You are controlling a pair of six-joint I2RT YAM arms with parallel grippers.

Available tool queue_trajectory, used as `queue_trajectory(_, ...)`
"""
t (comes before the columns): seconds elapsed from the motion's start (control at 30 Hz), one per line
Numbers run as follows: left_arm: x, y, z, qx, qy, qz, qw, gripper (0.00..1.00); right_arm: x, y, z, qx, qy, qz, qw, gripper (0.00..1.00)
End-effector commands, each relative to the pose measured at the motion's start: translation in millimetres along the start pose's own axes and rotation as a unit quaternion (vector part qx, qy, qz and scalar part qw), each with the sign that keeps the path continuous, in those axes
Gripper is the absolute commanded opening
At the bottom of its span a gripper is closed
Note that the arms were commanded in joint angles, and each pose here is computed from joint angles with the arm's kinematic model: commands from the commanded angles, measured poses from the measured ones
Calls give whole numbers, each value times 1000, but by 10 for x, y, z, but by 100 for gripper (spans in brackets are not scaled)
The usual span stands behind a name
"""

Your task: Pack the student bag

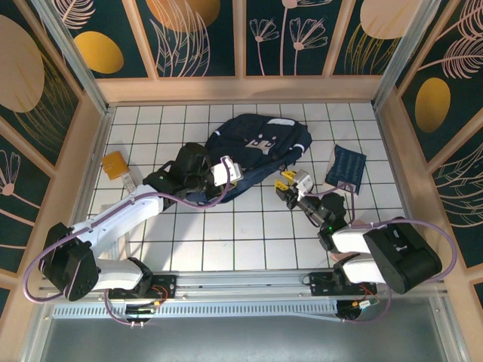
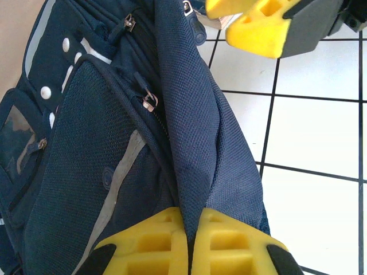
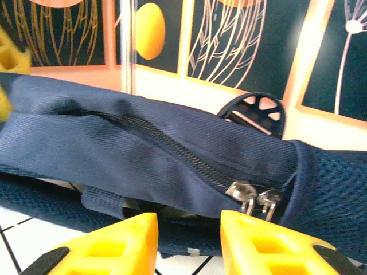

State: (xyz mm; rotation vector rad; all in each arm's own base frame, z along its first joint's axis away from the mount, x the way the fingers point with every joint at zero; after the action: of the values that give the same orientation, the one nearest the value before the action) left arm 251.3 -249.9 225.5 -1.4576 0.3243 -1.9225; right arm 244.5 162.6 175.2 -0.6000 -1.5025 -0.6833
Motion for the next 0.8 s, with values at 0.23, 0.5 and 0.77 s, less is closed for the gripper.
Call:
queue_trajectory(0.23, 349, -198, 28, 13, 38, -97, 994, 0, -1, -52, -30, -22, 14, -32, 999, 43)
queue_trajectory(0.5, 306, -169, 3, 9, 33, -94, 995, 0, -25, 32, 44, -9, 10, -26, 1000, 36)
queue_trajectory(0.77, 312, -179, -14, 7, 34, -101, 994, 0, -86, 96, -2, -32, 8, -12, 999, 33)
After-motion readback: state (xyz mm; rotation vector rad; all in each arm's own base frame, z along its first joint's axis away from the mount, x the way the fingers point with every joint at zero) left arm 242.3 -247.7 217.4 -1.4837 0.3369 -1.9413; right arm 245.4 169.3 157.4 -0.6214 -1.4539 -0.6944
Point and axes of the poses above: each hand's point on the last joint's axis, 136 mm out from that joint toward the fingers, its own y axis out along the fingers, its own z axis along the line the jaws close on, x = y × z, the point moved 5 cm from there along -y, back along the fingers, and after that the axes turned 7 degrees about y, right-handed, at the moved point
